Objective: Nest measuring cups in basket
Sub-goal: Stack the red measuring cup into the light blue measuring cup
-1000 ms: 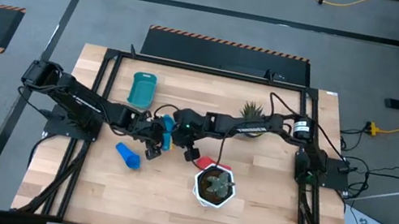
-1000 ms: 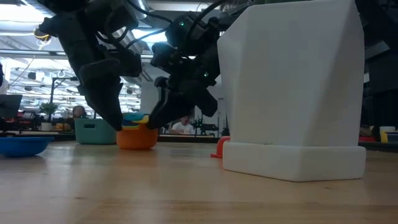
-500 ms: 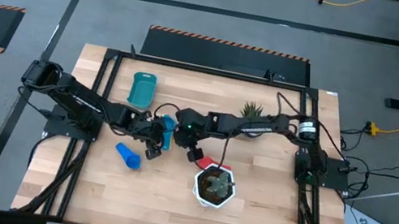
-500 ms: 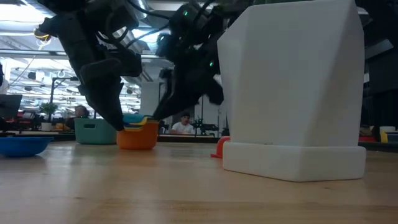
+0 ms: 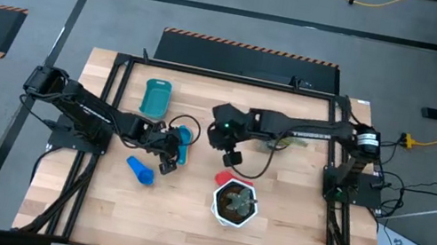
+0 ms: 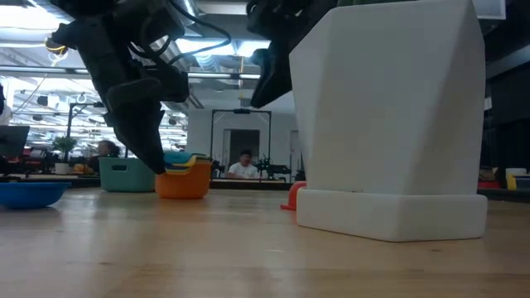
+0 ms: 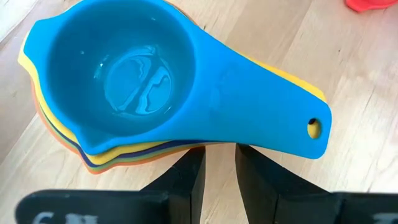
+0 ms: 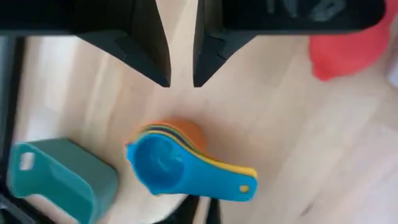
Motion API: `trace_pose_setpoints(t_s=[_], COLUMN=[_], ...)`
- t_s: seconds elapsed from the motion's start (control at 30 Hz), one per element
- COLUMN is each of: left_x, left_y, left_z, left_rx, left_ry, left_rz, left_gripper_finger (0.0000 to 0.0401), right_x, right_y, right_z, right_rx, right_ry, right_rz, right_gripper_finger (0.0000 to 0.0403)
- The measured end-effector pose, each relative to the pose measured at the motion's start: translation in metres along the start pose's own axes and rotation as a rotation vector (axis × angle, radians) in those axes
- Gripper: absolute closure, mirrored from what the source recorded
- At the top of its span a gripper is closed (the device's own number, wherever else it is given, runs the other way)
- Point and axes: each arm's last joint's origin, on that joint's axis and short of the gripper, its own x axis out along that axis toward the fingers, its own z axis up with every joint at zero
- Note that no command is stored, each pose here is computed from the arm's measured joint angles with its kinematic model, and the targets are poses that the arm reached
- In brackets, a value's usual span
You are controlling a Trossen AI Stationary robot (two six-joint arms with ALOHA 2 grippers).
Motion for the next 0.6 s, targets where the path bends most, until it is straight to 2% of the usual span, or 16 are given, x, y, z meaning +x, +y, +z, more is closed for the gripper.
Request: trace_pose_setpoints(t_s=[0.17,0.27,0.47,0.6], left_x=[0.0,0.0,0.0,0.0], left_y=[0.0,0.0,0.0,0.0], left_z=[0.0,0.0,-0.0001,0.0], left_rx=[0.0,0.0,0.001,0.0], left_ry=[0.0,0.0,0.0,0.0], left_rz=[0.0,0.0,0.0,0.0], left_gripper_finger=[0.0319,0.0319,0.0319,0.0319], right_x=[-0.01,-0.0103,-0.0096,-0.01], right_y=[-0.001,-0.0006,-0.0014,-0.0027], right_z=[-0.0013,-0.0026,-0.0072,-0.0081], right_rx=[0.005,0.078,0.114,0.107], right_ry=[0.037,0.055,0.091,0.144], right_rz=[-0.043,-0.051,-0.045,-0.138], right_gripper_finger=[0.0328,0.0314,0.0231,0.0164])
